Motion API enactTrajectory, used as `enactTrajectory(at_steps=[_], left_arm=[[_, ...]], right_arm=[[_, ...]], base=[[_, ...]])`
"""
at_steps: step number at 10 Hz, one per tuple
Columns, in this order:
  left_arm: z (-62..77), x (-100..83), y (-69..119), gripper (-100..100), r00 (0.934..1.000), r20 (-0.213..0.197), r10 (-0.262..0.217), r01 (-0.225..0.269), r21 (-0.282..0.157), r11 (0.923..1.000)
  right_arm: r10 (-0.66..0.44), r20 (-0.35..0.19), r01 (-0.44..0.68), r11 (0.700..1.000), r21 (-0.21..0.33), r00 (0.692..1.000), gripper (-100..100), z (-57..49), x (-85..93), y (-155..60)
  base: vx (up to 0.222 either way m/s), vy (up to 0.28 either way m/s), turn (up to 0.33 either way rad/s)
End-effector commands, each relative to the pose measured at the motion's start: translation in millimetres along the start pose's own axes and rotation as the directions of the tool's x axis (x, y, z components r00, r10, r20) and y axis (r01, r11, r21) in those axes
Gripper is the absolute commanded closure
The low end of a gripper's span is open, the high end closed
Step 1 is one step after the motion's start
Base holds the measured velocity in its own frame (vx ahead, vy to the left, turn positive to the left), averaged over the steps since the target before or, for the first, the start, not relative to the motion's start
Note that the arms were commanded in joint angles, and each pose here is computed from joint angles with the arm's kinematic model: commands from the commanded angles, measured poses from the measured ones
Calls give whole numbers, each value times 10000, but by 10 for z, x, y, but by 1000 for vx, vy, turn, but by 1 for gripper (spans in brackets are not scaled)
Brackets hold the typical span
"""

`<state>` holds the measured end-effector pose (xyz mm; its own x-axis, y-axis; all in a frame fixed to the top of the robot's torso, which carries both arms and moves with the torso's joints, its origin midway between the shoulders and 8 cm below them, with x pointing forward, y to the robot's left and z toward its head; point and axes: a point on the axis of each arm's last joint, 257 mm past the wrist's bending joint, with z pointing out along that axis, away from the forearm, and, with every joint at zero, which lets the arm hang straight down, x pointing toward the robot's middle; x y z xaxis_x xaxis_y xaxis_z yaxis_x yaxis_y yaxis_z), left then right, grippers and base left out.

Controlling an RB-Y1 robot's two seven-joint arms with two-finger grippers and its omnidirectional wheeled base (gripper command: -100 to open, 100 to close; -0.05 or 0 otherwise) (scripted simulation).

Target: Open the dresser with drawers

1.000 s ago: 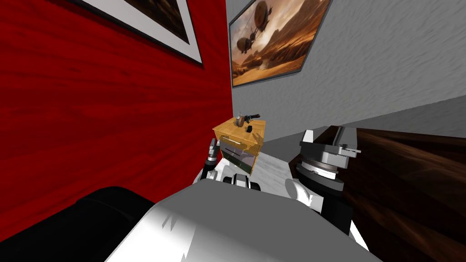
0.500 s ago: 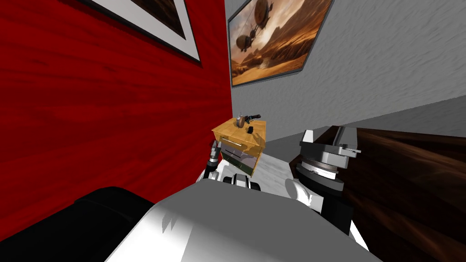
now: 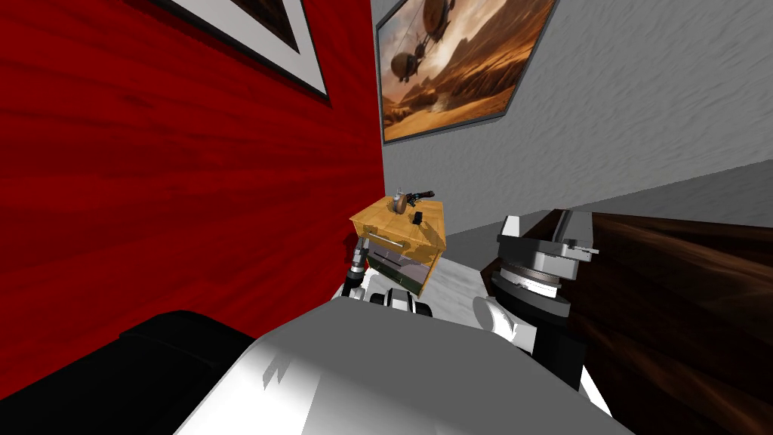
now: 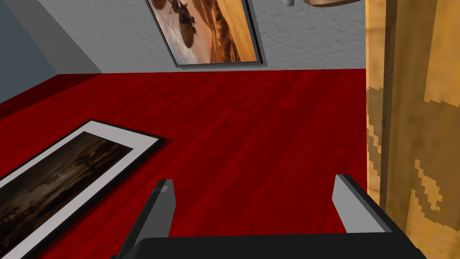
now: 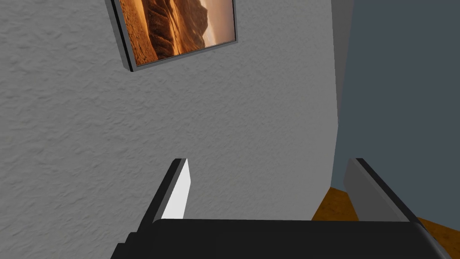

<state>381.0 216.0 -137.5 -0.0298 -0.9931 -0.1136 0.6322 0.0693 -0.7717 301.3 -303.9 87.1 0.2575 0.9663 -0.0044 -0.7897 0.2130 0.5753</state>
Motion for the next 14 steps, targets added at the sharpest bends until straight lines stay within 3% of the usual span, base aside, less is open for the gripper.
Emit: enactTrajectory(at_steps=[1, 14], left_arm=[[-97, 51, 125, -100, 10000, -64, 44, -45, -144, 9999], [-609, 288, 676, -100, 9984, -515, 249, -299, -982, 9947]], right_arm=[[0, 0, 0, 10000, 0, 10000, 0, 0, 0, 0], [0, 0, 0, 10000, 0, 10000, 0, 0, 0, 0]], base=[[53, 58, -49], [54, 49, -42]])
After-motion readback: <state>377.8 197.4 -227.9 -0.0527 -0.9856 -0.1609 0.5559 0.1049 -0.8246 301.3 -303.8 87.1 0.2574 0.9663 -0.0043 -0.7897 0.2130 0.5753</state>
